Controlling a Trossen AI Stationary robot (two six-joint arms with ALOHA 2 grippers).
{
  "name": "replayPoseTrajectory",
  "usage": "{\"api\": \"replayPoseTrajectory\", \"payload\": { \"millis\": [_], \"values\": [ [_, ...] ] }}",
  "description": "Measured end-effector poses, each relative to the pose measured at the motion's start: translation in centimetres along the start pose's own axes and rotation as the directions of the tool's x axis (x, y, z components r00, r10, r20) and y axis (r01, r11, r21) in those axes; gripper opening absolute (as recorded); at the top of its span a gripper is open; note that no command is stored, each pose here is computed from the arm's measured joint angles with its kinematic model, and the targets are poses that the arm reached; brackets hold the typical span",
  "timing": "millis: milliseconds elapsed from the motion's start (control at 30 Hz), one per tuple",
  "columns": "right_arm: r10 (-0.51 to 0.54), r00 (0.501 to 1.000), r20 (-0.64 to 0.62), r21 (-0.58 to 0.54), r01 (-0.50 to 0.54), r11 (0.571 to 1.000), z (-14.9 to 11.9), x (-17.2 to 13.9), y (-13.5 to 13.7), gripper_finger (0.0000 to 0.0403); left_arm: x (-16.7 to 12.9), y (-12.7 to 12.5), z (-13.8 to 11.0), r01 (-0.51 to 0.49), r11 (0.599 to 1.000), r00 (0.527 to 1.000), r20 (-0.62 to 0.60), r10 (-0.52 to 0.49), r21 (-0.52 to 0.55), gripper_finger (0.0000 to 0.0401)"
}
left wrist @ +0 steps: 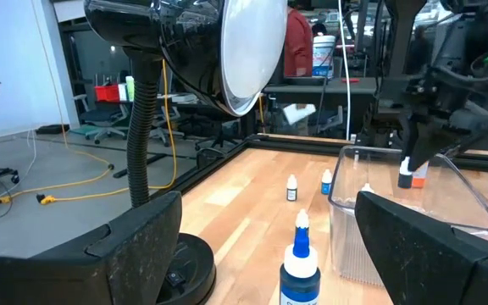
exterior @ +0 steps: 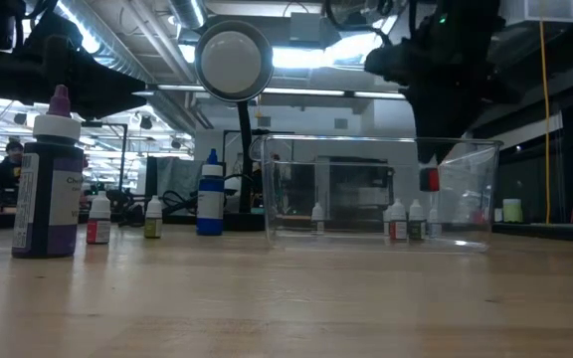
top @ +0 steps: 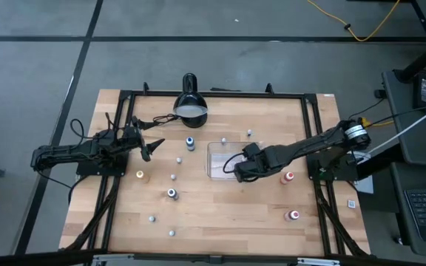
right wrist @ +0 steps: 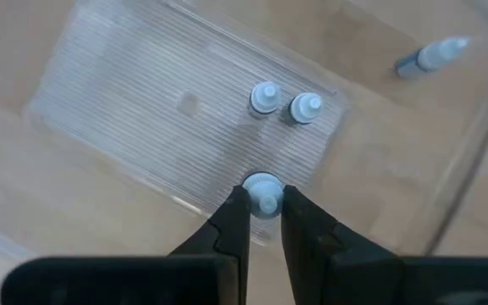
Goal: Pick & Place food coloring
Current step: Put the small orange food coloring bottle into the transparent bin
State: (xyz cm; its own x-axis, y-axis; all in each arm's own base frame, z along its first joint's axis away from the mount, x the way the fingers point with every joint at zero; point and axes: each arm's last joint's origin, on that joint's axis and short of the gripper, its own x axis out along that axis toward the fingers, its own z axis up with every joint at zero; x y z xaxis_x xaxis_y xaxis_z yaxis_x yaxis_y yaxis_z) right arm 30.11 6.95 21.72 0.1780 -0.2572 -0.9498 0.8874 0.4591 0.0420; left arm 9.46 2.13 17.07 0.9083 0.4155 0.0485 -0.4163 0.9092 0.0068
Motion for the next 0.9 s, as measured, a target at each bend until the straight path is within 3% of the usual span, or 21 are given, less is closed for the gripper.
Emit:
{"api": "replayPoseTrajectory", "payload": {
  "millis": [300, 900],
  "values": [
    [-0.035, 0.999, -0.011, 0.123, 0.036, 0.992, 0.0, 1.8, 1.2, 0.0054, 0.0, 0.0, 0.0, 0.0, 1.0, 1.0, 0.0, 0.0, 0.0, 0.0347],
    [-0.106, 0.994, -0.023, 0.19, 0.109, 0.976, 1.6, 4.7, 1.5, 0.0054, 0.0, 0.0, 0.0, 0.0, 1.0, 1.0, 0.001, 0.0, 0.0, 0.0347]
  ]
}}
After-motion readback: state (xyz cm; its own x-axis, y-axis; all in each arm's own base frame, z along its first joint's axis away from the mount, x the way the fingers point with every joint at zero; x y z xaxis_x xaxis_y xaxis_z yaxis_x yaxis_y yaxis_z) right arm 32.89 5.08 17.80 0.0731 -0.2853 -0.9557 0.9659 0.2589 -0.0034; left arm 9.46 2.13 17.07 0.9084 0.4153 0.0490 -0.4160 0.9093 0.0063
